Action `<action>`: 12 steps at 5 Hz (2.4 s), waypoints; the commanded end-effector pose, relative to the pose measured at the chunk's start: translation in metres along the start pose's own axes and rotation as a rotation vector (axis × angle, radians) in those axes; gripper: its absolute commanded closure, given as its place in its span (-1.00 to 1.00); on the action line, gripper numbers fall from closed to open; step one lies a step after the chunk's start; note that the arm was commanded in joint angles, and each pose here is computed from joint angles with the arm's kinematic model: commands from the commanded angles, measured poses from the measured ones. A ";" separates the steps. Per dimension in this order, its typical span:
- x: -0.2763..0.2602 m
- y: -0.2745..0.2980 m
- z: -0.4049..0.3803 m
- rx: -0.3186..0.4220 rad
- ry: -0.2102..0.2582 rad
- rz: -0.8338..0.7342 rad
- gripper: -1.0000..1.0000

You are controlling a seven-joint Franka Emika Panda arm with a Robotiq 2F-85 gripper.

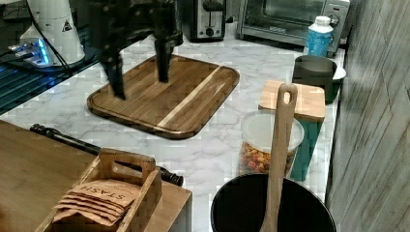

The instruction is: Open the drawer.

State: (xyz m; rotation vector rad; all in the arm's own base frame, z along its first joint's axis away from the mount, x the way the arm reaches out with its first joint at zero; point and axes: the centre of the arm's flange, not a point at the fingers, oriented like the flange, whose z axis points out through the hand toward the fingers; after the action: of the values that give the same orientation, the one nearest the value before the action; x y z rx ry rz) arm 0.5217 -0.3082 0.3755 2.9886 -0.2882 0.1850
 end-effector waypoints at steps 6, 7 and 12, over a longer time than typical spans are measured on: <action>-0.029 0.020 0.103 -0.069 -0.030 -0.177 -1.00; -0.037 0.018 0.119 -0.022 -0.040 -0.146 -1.00; -0.042 0.001 0.158 0.030 -0.014 -0.199 -1.00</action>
State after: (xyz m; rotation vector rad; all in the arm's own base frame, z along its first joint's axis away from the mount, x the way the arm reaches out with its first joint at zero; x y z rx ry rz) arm 0.4910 -0.3309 0.2274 2.9852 -0.0818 0.1419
